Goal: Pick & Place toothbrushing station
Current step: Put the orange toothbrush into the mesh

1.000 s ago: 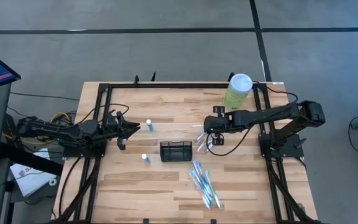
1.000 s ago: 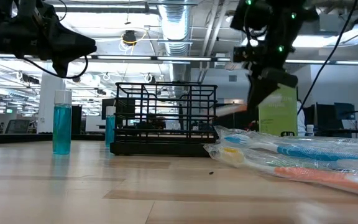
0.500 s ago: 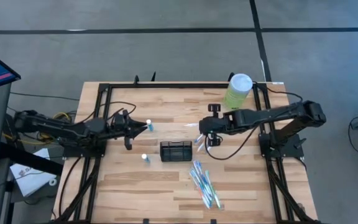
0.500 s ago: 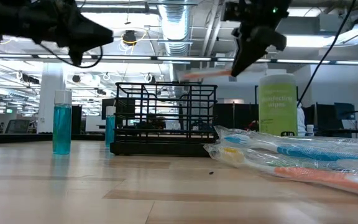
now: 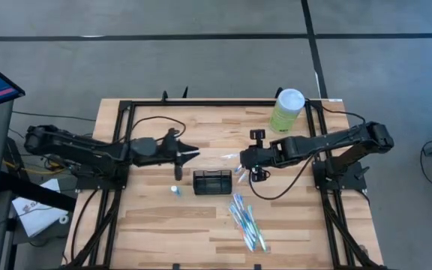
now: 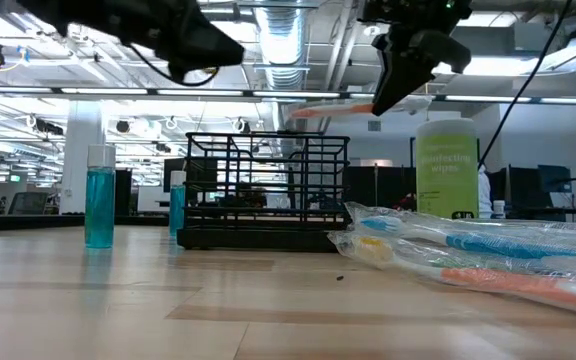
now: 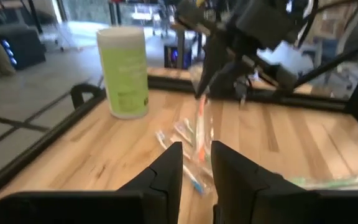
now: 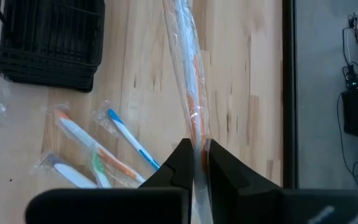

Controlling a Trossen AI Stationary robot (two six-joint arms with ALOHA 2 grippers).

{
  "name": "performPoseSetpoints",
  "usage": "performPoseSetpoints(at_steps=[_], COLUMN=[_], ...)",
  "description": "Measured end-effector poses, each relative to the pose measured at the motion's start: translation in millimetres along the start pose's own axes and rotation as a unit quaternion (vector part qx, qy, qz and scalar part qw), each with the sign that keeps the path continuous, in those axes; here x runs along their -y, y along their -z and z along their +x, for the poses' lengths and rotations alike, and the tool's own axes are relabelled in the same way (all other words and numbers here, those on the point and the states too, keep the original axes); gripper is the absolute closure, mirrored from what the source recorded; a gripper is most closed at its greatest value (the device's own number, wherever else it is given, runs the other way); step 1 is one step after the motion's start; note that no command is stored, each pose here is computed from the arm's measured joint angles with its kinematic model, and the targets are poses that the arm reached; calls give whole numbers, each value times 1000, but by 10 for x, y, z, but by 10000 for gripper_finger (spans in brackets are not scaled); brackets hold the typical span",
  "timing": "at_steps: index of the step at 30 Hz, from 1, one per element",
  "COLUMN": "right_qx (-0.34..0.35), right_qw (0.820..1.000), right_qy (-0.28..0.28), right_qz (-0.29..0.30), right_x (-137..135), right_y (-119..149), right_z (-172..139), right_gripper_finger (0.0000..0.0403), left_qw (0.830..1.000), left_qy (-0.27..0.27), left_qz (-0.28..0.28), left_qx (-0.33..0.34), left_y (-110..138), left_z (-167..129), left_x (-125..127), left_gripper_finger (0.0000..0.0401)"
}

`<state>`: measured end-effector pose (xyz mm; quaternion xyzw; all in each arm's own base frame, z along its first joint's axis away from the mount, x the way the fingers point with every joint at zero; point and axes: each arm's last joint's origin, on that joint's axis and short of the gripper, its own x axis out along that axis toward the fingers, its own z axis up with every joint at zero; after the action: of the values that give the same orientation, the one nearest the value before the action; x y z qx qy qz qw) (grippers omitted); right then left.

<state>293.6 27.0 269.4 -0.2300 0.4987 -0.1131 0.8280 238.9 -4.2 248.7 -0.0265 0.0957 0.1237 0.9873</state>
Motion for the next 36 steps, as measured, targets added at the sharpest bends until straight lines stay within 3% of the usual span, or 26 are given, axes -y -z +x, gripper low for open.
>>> performPoseSetpoints(at_steps=[8, 16, 26, 36], right_qx=[6, 13, 26, 25], right_qw=[1000, 1000, 1000, 1000], right_qy=[-3, 7, 8, 8], right_qz=[-4, -9, -4, -4], right_x=[-44, -77, -51, -54], right_y=[-14, -30, -89, -92], right_z=[-24, -47, -107, -99], right_gripper_finger=[389, 384, 383, 385], left_qw=[999, 999, 997, 993], left_qy=[-20, 5, 45, 68], left_qz=[11, 6, -1, -15], left_qx=[-35, -53, -66, -94], left_y=[-149, -177, -290, -251], left_z=[319, 575, 820, 1003], left_x=[-35, -68, -24, 24], left_gripper_finger=[272, 228, 219, 219])
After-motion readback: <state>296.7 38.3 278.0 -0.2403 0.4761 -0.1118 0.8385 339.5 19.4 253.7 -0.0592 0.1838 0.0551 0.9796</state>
